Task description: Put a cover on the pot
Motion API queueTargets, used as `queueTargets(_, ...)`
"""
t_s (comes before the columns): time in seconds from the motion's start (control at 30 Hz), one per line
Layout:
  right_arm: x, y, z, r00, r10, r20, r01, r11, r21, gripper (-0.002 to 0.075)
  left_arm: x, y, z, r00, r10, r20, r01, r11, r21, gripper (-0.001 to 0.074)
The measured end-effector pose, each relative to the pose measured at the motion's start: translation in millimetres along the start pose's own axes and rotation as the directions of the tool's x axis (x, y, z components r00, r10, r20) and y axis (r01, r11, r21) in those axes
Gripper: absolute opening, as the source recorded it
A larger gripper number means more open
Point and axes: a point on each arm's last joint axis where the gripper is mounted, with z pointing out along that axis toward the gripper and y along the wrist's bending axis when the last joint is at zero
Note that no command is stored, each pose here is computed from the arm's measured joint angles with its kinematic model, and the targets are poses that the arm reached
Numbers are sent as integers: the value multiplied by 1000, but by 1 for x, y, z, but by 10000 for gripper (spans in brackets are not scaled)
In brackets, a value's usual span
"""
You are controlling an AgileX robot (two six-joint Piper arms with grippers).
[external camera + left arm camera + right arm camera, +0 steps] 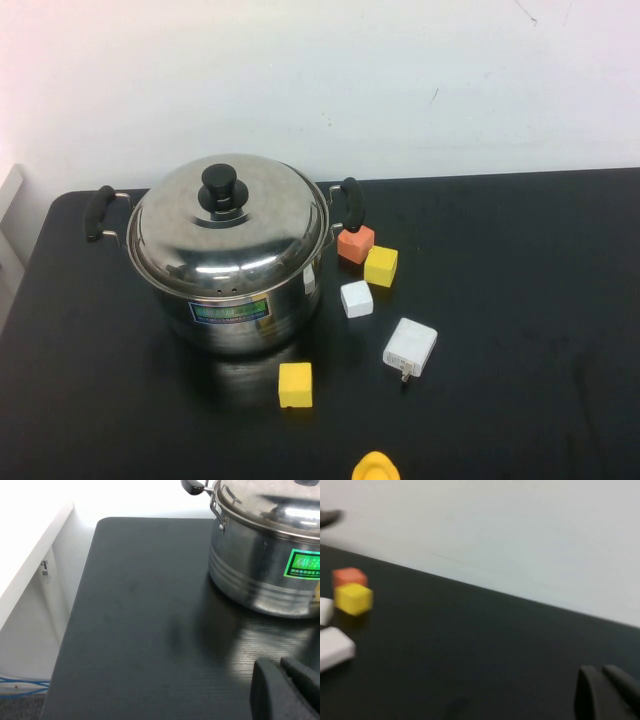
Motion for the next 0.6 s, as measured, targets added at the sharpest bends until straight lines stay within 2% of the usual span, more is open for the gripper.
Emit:
queueTargets(0.3, 22, -7, -13, 986, 72, -152, -44, 982, 181, -2, 0, 0, 0, 1000, 0, 0, 0, 1000, 0, -2)
queueTargets(0.6, 36, -3, -9, 983, 147, -112, -123, 972, 199, -2, 0, 0, 0, 1000, -2, 0, 2, 1000, 0, -2)
